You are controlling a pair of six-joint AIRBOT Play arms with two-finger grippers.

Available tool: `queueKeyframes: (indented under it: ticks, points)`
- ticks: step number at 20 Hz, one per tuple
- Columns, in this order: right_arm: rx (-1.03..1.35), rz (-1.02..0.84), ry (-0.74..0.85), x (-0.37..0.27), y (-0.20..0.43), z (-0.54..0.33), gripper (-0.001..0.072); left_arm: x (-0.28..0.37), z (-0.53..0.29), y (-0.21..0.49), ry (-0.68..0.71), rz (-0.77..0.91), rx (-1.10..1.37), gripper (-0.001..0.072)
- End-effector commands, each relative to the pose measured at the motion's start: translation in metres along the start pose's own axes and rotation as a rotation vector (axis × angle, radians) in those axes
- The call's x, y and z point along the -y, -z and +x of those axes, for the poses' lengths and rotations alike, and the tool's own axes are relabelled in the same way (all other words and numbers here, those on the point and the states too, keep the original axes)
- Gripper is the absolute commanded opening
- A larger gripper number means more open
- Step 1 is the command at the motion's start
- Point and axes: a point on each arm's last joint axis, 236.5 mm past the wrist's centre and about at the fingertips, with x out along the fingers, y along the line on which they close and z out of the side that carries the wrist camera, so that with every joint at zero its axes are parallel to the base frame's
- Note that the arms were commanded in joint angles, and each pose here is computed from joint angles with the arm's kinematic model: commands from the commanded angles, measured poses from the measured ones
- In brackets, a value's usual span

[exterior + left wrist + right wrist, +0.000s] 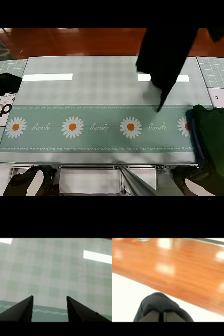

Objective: Fold the shirts.

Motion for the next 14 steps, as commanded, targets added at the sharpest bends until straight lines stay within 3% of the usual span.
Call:
queueKeyframes:
  ticks: [1, 6, 10, 11, 12, 14]
  points:
    - [-0.120, -0.036, -0.200, -0.089, 0.037, 0.046, 0.0024, 0.001, 0.007, 0.000, 0.015, -0.140, 0.029, 0.0506]
    - [-0.370, 0.038, -0.465, -0.241, 0.156, 0.173, 0.0024, 0.011, 0.006, 0.018, 0.052, -0.164, -0.053, 0.0506]
    - [-0.613, 0.209, -0.533, -0.297, 0.265, 0.234, 0.0026, 0.019, 0.005, 0.045, 0.073, -0.171, -0.169, 0.0505]
    - [-0.642, 0.257, -0.552, -0.303, 0.275, 0.239, 0.0132, 0.025, 0.006, 0.056, 0.094, -0.182, -0.209, 0.0505]
    - [-0.647, 0.287, -0.553, -0.300, 0.277, 0.244, 0.0391, 0.029, 0.008, 0.067, 0.110, -0.185, -0.248, 0.0506]
    - [-0.633, 0.302, -0.509, -0.259, 0.260, 0.250, 0.0414, 0.032, 0.015, 0.087, 0.125, -0.124, -0.309, 0.0506]
